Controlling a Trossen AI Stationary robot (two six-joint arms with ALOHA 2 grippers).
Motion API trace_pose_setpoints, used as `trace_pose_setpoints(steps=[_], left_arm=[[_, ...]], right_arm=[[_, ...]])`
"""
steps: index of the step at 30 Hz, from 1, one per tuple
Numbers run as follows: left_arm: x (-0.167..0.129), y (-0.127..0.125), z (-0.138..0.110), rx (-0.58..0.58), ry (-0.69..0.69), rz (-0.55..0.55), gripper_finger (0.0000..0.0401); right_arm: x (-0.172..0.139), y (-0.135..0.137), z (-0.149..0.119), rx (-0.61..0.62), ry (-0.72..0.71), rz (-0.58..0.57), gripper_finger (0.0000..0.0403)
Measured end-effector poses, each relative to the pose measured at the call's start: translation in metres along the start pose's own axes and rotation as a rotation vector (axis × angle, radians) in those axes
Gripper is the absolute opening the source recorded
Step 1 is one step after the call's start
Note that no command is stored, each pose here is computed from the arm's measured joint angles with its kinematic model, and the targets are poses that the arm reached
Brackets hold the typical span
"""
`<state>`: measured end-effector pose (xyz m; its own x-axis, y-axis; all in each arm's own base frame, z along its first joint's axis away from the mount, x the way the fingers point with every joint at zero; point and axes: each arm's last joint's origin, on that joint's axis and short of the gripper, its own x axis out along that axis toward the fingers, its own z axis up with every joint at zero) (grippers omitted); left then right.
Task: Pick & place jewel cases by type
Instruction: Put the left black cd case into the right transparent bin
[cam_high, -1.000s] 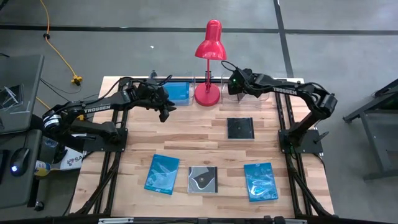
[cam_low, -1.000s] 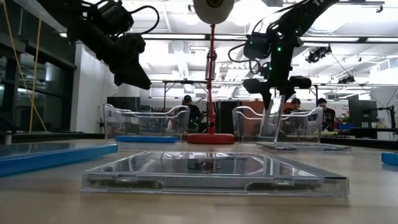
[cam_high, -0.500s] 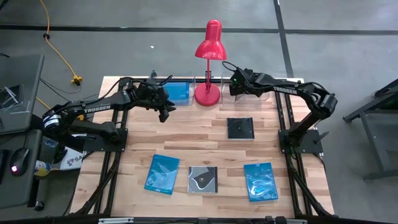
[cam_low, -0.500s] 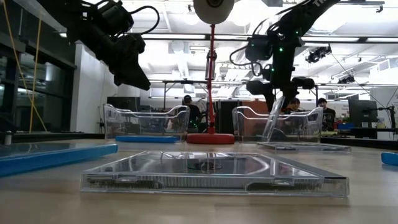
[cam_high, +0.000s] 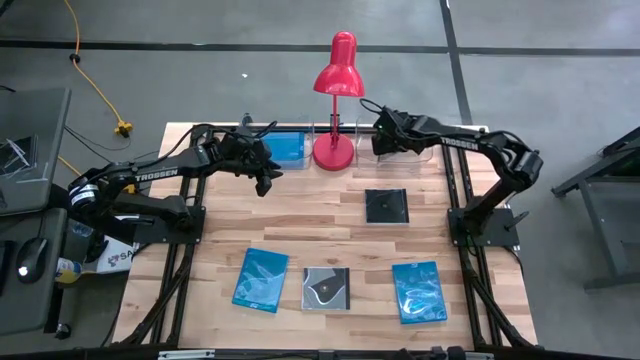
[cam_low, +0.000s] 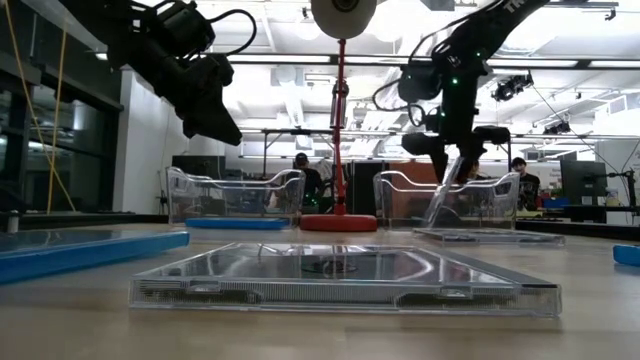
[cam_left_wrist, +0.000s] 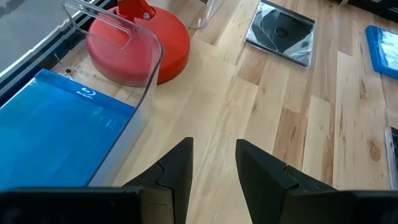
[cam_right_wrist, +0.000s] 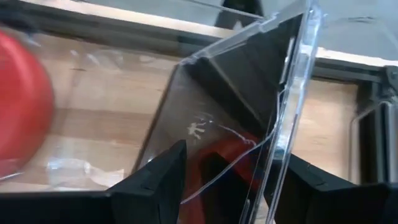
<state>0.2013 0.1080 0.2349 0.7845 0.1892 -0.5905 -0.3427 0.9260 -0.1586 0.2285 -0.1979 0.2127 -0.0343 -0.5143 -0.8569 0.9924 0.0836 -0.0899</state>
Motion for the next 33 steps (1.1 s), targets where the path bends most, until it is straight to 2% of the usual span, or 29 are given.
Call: trace_pose_setpoints(steps=[7,19,27,33], left_arm=[[0.000,0.000,0.000,0.012,0.000,0.004,0.0120],[0.000,0.000,0.000,0.021,0.000,0.005,0.0120],[0.000,0.000,-0.002,0.016,0.023,0.006,0.0120],[0.000,0.000,-0.002,0.016,0.022,0.012,0.0120]], right_arm=[[0.007,-0.004,0.003,0.002,0.036,0.008,0.0177],[0.018,0.008,0.006,-0.002,0.051,0.119,0.0178],[0.018,0.003,0.002,-0.027,0.058,0.026,0.0179],[0.017,0.005,0.003,-0.061,0.043,0.046,0.0179]])
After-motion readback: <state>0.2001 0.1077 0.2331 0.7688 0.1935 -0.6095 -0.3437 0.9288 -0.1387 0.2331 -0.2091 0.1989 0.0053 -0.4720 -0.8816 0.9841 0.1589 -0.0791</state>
